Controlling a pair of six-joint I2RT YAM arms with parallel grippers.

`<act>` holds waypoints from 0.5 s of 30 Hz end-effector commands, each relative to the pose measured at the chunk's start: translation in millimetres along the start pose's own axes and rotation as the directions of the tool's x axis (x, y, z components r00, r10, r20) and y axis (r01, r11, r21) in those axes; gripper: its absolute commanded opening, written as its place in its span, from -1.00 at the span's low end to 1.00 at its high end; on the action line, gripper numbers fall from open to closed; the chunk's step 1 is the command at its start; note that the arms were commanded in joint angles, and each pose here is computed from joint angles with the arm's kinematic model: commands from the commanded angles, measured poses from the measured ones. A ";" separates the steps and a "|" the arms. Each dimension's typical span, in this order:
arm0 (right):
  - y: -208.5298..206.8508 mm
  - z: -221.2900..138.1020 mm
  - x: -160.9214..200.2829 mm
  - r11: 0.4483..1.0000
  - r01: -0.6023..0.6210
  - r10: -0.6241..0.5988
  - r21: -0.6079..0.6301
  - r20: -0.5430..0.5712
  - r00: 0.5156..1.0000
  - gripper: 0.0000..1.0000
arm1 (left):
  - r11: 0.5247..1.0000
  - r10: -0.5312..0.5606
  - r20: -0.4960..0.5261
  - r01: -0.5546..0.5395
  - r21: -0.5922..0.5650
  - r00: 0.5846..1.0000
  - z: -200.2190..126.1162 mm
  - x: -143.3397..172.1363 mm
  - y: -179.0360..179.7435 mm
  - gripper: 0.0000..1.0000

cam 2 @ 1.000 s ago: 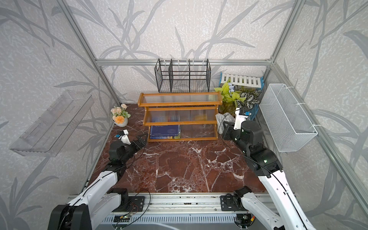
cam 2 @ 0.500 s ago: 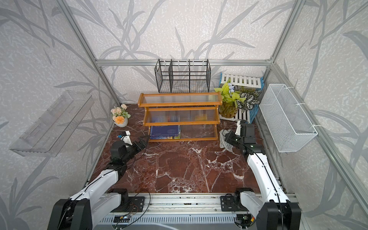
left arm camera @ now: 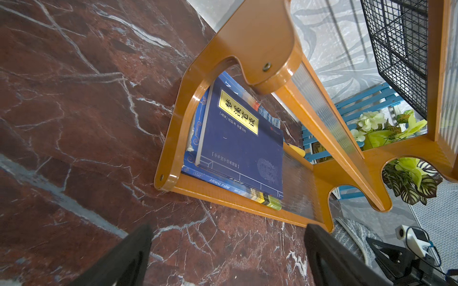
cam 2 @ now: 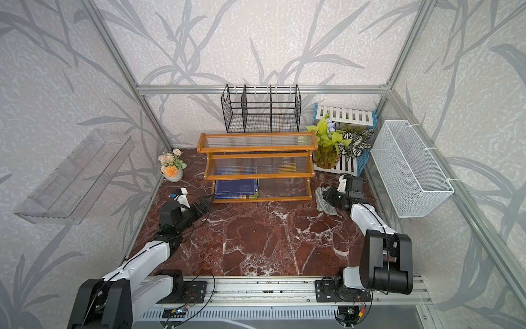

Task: Wipe the bookshelf clean with a cloth
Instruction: Wipe the dust from the shelf.

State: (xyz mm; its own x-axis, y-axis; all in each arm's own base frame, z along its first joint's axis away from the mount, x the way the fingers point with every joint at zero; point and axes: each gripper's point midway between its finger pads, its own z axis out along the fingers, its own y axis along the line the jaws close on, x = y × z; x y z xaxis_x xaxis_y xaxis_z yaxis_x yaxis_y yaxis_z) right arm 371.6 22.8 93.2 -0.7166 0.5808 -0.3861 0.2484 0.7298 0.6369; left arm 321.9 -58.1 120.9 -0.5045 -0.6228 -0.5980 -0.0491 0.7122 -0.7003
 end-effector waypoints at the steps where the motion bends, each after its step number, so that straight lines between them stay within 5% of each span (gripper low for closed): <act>1: 6.8 14.6 -20.9 0.999 0.018 -0.016 -0.042 0.040 0.999 -1.00 | 1.000 0.025 0.005 -0.025 0.001 1.000 1.8 -2.4 -1.9 1.00; 15: 3.3 107.1 6.5 0.991 -0.094 0.082 -0.098 -0.116 0.990 -1.00 | 0.999 0.006 0.035 -0.005 -0.035 0.999 5.7 -11.1 3.0 1.00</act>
State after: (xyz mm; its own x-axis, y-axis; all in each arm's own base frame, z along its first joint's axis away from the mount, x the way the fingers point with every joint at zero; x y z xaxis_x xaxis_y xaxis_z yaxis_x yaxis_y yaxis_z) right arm 430.7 53.1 26.7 -0.7569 0.5938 -0.2730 0.2516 0.6502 0.7169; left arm 323.6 -53.5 112.1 -0.5044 -0.6292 -0.5913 -0.0867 0.7183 -0.6903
